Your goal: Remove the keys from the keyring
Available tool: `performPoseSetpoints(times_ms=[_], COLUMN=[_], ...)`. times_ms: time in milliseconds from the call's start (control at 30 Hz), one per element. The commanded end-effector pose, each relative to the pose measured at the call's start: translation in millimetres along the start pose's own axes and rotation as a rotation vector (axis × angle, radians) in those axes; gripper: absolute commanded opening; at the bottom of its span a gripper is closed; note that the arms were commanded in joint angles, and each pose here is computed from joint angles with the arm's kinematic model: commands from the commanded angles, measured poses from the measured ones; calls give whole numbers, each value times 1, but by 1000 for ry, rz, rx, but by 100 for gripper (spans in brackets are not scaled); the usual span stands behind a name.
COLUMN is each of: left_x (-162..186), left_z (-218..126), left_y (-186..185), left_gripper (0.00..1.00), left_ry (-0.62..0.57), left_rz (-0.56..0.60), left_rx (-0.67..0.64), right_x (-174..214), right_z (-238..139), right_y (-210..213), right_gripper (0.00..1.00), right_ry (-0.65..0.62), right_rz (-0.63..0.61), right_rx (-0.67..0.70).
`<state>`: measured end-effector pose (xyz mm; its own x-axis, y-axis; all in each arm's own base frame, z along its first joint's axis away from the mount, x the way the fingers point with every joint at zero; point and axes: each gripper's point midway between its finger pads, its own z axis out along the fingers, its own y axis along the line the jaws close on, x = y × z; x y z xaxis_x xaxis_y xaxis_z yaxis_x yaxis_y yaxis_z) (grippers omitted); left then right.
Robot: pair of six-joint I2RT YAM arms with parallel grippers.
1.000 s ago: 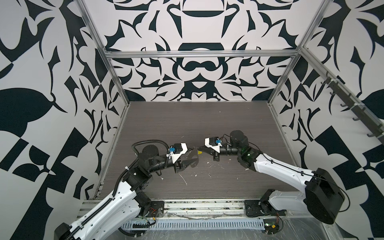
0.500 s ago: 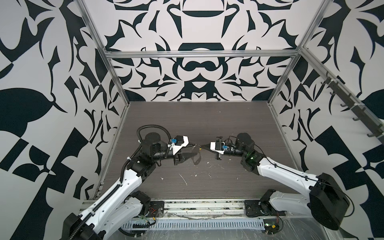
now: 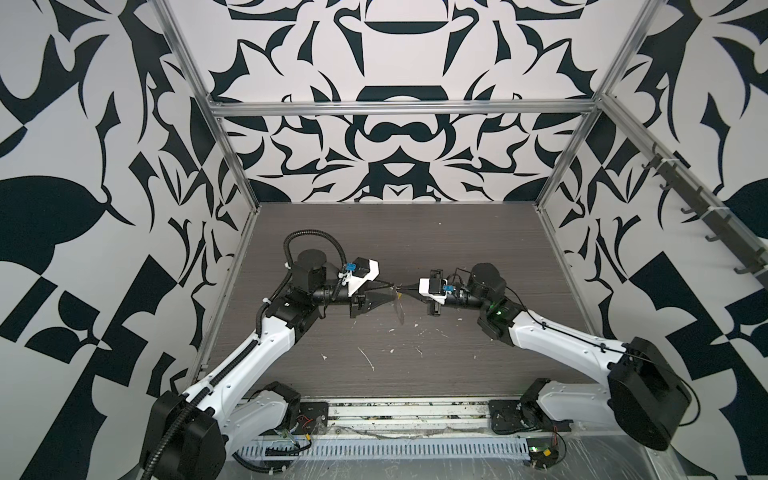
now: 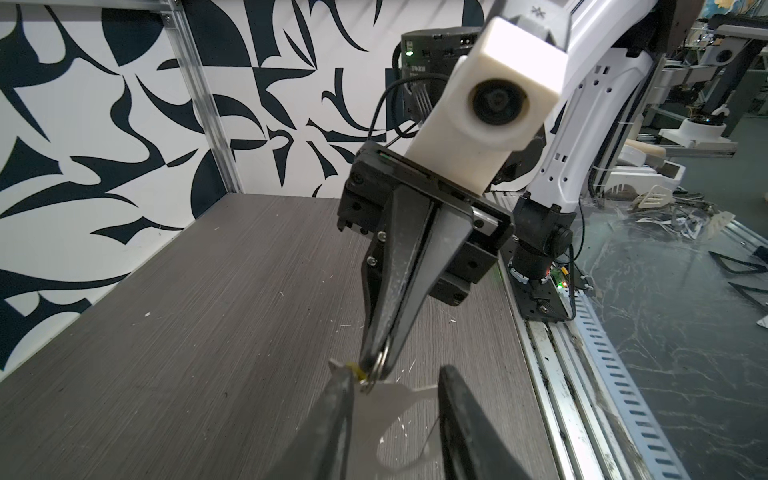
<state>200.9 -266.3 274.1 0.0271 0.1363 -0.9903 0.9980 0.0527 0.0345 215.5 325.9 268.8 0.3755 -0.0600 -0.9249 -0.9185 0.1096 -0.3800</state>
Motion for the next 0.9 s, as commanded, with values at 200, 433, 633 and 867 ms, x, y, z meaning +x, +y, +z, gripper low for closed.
performPoseSetpoints(times_ms=[200,433,633,867], left_x=[-12,-10,-11,-9], left_z=[-1,0,0,2], left_y=[0,3,4,6], left_gripper=[32,27,21,0], left_ry=[-30,-29,-31,-21], left_rz=[71,68,71,62], left_rx=[8,4,3,3], right_x=[-46,-45,-45,-44], right_z=[1,2,3,4], right_y=[-14,-13,-11,-10], right_gripper=[0,0,0,0], right_ry=[-122,-120,-124,-119], right_rz=[-58,-47,-36,-29], right_rx=[-1,-9,-27,-40])
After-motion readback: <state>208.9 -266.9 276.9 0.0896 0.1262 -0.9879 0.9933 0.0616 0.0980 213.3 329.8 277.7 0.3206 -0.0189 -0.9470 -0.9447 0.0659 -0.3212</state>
